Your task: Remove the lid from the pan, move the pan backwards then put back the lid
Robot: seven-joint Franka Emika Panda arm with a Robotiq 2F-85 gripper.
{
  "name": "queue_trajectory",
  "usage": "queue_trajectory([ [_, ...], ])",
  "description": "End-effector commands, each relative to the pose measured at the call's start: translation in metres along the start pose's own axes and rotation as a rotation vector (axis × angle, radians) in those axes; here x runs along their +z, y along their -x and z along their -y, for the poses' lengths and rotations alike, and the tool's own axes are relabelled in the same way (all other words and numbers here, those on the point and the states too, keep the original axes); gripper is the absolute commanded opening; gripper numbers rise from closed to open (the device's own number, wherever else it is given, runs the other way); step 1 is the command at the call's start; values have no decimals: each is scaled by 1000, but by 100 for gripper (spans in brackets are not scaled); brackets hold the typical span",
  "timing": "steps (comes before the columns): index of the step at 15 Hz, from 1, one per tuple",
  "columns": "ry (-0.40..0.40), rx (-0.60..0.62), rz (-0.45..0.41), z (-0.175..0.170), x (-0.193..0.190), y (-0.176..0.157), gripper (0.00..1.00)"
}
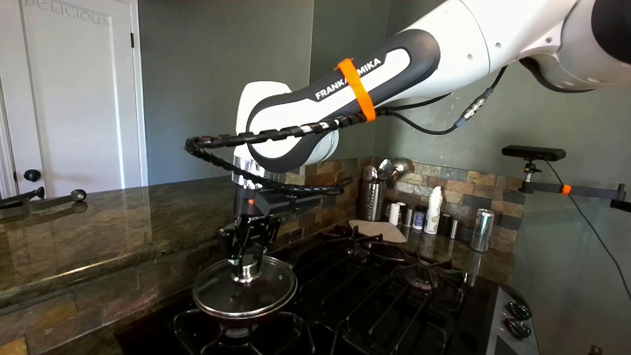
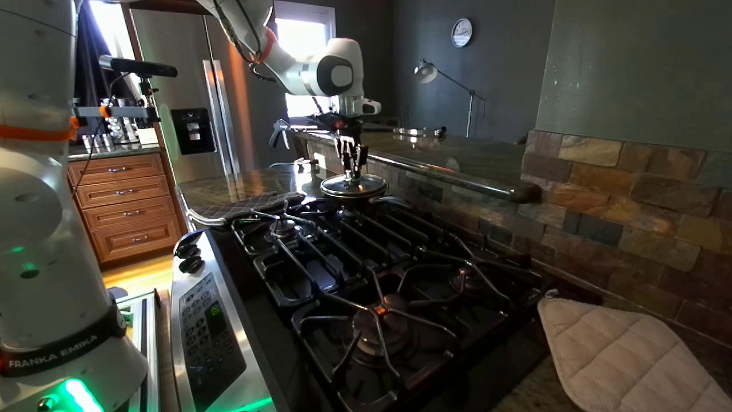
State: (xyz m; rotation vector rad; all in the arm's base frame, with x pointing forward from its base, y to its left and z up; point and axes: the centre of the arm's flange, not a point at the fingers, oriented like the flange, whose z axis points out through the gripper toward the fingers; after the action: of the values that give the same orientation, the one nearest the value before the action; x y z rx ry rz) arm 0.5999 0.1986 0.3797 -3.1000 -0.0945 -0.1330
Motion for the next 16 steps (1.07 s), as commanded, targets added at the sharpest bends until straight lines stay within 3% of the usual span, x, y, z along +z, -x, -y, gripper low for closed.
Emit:
queue_trajectory([
  [1, 23, 17, -2, 7, -3, -8, 23],
  [5, 29, 24, 8, 5, 0, -5, 23],
  [6, 33, 27, 4, 4, 0, -4, 70],
  [10, 28, 32, 1, 1, -6, -1, 96],
  [16, 9, 60, -37, -7, -36, 14, 100],
])
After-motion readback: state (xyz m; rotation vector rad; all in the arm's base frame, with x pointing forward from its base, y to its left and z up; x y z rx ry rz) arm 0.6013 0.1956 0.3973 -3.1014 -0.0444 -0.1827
